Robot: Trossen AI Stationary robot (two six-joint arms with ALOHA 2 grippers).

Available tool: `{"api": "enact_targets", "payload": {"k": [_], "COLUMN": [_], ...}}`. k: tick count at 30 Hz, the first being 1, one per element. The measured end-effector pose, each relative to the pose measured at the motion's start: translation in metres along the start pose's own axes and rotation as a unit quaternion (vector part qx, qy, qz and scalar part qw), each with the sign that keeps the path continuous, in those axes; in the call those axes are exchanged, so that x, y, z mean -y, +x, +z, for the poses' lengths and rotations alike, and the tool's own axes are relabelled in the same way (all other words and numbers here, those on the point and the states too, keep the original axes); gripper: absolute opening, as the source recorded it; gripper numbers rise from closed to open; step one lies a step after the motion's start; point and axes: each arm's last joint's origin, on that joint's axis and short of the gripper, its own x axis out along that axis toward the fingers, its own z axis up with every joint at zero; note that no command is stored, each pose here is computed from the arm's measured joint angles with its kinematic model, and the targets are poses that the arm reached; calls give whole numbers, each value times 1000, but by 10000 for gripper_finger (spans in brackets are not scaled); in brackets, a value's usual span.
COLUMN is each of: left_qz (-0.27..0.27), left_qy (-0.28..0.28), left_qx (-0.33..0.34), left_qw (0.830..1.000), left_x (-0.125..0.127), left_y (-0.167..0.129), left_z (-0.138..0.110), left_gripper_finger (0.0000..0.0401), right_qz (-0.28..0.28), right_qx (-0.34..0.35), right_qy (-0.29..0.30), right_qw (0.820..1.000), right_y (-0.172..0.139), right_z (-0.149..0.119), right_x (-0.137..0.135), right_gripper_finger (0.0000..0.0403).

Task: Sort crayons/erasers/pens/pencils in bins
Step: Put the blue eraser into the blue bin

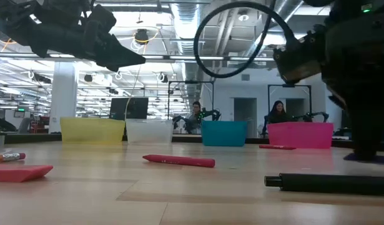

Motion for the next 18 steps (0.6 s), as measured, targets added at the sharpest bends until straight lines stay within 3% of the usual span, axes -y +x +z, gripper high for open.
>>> {"api": "enact_targets", "payload": {"k": [11,18], "left_qz": [0,-1], "left_qy": [0,3], "left_qx": [-1,-6], "left_qw": [1000,1000], "left_x": [0,0], "left_y": [0,0], "left_z": [0,-1], "left_gripper_finger": [1,1], "right_qz": [-14,-51], "right_qx": [67,183], "right_qy": [-94,-139], "right_qw": [993,972], "right_y": [-34,-76], "right_z": [34,58], "right_x": [0,27], "right_gripper_finger": [87,87]}}
